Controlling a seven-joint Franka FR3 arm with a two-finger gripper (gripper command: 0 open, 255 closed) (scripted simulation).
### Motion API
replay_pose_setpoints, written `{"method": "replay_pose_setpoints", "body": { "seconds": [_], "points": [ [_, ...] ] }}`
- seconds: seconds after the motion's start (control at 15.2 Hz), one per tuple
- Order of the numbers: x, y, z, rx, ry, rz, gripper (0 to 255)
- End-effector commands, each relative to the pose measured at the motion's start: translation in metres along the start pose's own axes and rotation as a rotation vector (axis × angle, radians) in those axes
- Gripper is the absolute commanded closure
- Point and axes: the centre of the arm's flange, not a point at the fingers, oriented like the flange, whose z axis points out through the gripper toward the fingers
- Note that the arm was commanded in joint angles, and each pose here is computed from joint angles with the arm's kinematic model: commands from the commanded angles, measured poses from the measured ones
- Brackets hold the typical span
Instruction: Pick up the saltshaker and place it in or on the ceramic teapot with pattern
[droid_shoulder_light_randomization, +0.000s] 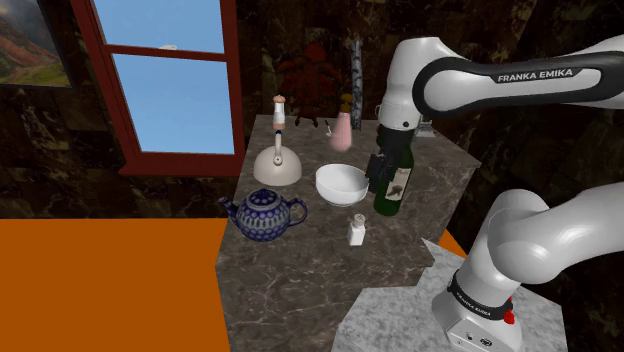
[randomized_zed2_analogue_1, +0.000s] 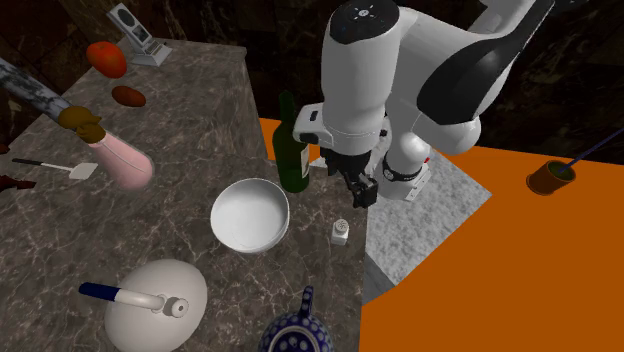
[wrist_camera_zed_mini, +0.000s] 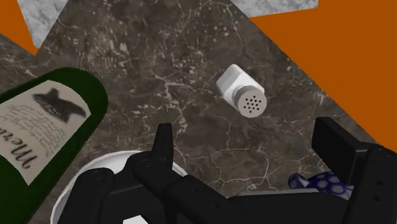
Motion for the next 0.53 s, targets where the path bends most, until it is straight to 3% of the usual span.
{"method": "replay_pose_setpoints", "body": {
  "seconds": [0.0,0.26,0.46],
  "points": [
    [0.002,-0.010,0.023,-0.007,0.013,-0.024,0],
    [0.008,-0.035,0.070,-0.023,0.035,-0.072,0],
    [0.009,-0.035,0.082,-0.023,0.035,-0.073,0]
  ]
}}
